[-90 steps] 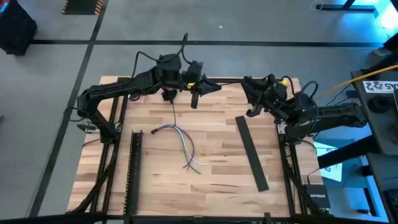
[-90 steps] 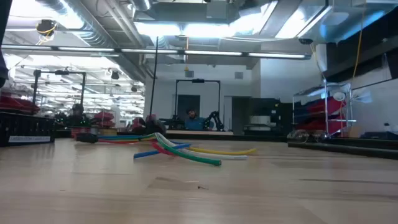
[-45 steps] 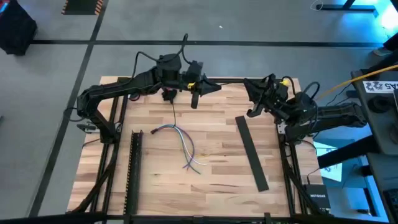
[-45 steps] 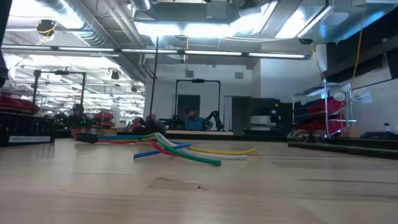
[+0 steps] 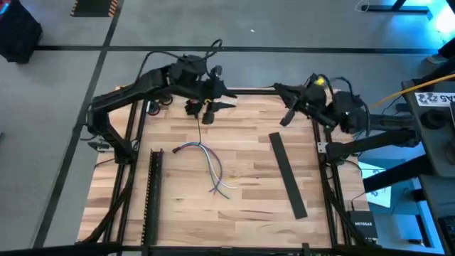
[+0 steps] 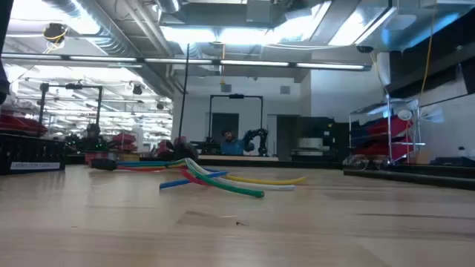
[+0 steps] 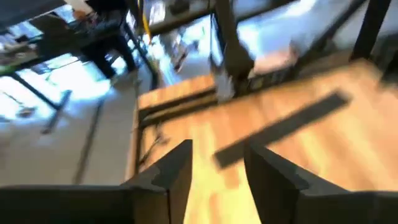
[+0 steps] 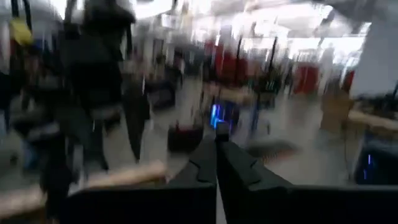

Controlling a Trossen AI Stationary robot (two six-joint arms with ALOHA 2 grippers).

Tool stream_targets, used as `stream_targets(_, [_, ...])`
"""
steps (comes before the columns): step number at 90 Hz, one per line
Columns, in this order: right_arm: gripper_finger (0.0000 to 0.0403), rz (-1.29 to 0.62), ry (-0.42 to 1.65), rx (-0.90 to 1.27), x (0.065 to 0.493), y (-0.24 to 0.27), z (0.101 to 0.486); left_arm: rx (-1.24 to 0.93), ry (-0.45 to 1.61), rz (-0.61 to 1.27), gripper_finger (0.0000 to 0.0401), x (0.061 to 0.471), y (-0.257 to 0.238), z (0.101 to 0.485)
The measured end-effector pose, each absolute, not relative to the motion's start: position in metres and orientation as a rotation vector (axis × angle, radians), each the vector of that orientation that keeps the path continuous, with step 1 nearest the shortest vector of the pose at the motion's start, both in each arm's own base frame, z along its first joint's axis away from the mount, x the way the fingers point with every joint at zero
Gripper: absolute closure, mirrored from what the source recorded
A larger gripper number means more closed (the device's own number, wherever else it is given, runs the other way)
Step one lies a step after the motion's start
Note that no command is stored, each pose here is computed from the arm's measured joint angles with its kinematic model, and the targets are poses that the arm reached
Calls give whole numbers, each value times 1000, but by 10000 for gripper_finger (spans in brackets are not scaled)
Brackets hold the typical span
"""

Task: Ziptie cables
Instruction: Insert the black zip tie tail into the locking head

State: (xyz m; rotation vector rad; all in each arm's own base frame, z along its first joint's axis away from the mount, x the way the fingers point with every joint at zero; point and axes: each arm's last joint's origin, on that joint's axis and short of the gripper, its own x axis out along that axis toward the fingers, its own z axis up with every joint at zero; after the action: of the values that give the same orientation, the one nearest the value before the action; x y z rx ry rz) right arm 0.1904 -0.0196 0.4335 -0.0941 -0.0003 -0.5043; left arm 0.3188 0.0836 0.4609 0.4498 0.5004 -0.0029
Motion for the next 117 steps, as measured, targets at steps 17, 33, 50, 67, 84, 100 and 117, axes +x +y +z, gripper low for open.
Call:
stream_targets(17, [403,-371,170,-4,196,-33,454,729,563,-91,246,321,81,452])
stream_targets(33, [403,-201,202,126,212,-51,458,1022,612,-262,246,334,73,426])
stream_targets(50, [403,-74,225,298,216,-73,454,1203,567,-361,246,344,56,416])
stream_targets(67, [403,138,250,473,213,-88,452,1364,490,-369,246,352,43,419])
stream_targets(84, [403,224,262,555,215,-101,449,1453,429,-368,246,356,33,423])
stream_targets(100, [403,291,293,613,222,-109,442,1475,424,-417,246,368,24,412])
stream_targets(117, [403,340,323,652,229,-112,437,1553,416,-469,246,379,17,402])
